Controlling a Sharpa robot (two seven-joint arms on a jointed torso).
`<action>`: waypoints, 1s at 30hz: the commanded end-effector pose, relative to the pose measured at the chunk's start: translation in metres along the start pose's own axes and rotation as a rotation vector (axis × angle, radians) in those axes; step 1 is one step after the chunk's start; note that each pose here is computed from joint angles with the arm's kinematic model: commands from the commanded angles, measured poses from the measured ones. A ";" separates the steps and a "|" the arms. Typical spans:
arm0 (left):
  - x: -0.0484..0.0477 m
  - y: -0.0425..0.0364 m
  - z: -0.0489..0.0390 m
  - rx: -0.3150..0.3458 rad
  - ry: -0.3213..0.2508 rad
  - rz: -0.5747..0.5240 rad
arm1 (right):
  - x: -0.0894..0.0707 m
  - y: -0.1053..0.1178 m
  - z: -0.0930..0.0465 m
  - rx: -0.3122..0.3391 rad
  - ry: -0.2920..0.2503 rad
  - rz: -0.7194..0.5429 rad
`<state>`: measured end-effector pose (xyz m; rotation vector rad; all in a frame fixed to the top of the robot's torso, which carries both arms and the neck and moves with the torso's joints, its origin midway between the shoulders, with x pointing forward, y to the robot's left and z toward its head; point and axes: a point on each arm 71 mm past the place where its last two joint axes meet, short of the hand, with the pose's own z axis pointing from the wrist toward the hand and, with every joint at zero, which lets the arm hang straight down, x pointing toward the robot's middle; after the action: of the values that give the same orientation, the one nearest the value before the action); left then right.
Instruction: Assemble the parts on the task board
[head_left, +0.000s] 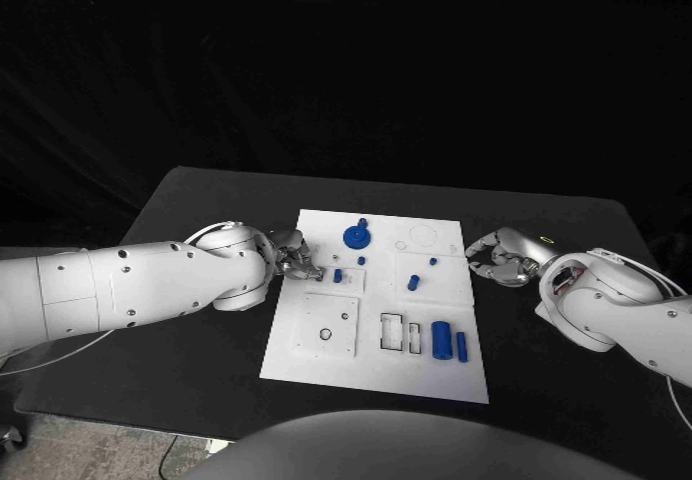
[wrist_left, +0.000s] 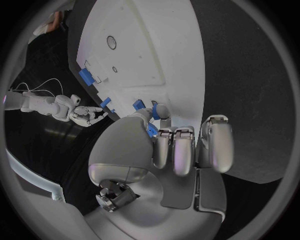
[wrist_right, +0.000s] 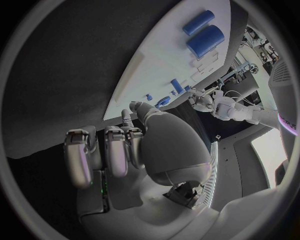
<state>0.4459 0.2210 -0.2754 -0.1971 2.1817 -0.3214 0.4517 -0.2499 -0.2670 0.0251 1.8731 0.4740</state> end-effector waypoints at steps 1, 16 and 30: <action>0.0024 0.0010 -0.0004 -0.009 0.023 0.018 | 0.001 0.001 0.000 -0.005 0.004 -0.005; 0.0046 -0.0006 0.0004 0.004 0.016 0.011 | 0.001 0.001 0.000 -0.006 0.001 -0.004; 0.0052 -0.0043 0.0006 0.019 0.009 0.007 | 0.002 0.001 0.000 -0.006 0.002 -0.004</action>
<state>0.4447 0.2180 -0.2772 -0.1902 2.1844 -0.3286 0.4515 -0.2498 -0.2682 0.0266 1.8737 0.4739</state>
